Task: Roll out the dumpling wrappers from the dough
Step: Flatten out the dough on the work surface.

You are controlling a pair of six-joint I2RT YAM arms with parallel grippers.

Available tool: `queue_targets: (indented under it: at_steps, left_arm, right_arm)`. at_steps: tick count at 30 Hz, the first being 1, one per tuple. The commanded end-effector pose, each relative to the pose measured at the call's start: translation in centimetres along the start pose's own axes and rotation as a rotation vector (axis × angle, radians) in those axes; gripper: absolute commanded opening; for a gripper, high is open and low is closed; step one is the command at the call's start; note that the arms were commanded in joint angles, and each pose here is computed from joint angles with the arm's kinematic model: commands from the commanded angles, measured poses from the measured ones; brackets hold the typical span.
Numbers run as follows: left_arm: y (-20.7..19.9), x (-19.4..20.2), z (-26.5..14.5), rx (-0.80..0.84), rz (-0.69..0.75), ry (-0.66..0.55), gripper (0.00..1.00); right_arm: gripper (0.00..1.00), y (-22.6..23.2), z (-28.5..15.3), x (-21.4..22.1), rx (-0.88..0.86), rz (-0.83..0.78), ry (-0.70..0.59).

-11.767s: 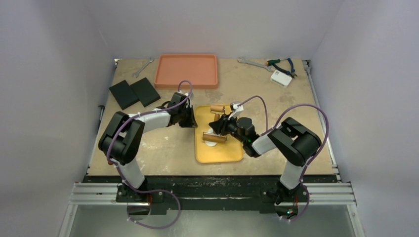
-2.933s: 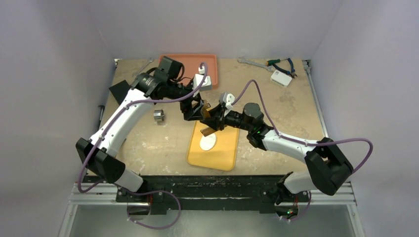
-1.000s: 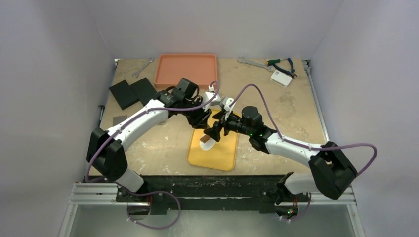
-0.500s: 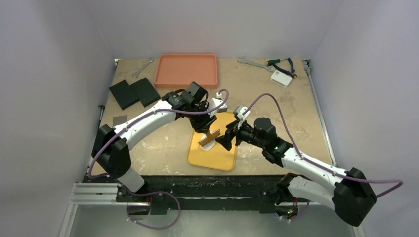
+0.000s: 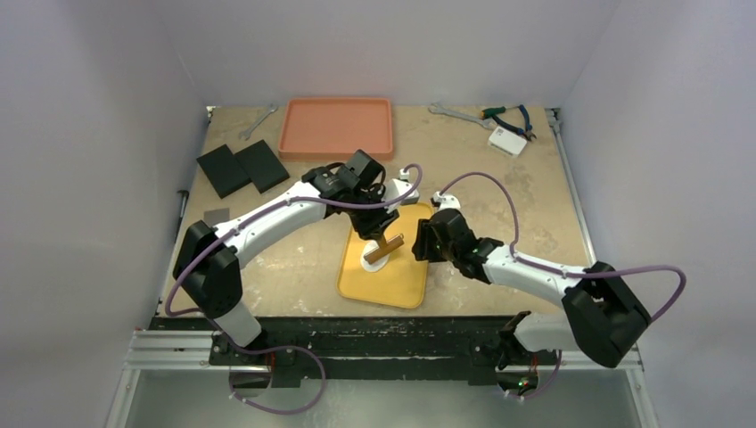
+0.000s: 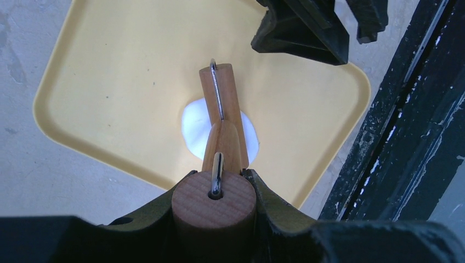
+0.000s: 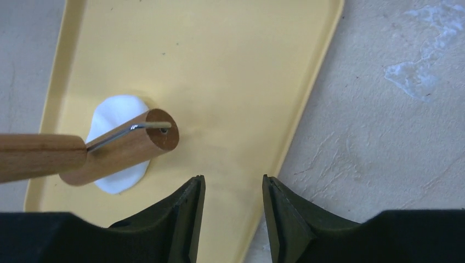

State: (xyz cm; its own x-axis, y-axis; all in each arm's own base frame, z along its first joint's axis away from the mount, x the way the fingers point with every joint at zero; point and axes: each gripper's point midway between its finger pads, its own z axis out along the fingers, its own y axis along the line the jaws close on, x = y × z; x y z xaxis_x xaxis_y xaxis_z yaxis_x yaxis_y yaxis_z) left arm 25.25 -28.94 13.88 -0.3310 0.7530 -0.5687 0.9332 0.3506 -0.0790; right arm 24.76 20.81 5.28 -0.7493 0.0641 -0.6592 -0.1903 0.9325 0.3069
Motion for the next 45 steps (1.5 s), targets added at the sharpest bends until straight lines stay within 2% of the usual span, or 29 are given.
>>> queue_targets:
  at_steps: [1,7,15,22,27,30,34,40,45]
  left_arm:
    - [0.7,-2.0,-0.2,-0.059,0.040,-0.036,0.00]
    - [0.9,-2.5,-0.1,-0.127,0.095,-0.021,0.00]
    - [3.3,-2.8,-1.9,-0.273,0.128,0.008,0.00]
    - [2.2,-3.9,-2.1,-0.212,0.127,-0.029,0.00]
    - [1.3,-4.8,-2.7,-0.168,0.125,-0.057,0.00]
    - [0.9,-5.0,-3.1,-0.149,0.138,-0.059,0.00]
    - [0.4,-3.8,-1.9,-0.103,0.138,-0.020,0.00]
    - [-0.4,-2.3,-0.3,-0.044,0.130,0.026,0.00]
    - [-0.7,-1.5,-0.2,-0.019,0.141,0.053,0.00]
  right_arm:
    - [0.49,-0.7,0.9,-2.5,0.110,0.091,-0.079]
    - [0.37,-1.5,3.4,-0.4,0.138,0.083,-0.025]
    - [0.19,-2.7,4.6,0.7,0.182,0.047,-0.004]
    - [0.24,-1.2,3.5,-2.4,0.173,-0.018,-0.022]
    - [0.41,-1.3,0.5,-5.7,0.206,0.008,-0.108]
    - [0.46,-2.3,-0.3,-6.0,0.229,0.045,-0.126]
    - [0.50,-4.0,0.4,-4.5,0.271,0.084,-0.081]
    - [0.49,-4.2,3.3,-1.2,0.250,0.090,0.025]
    - [0.32,-4.7,4.4,-0.2,0.260,0.075,0.052]
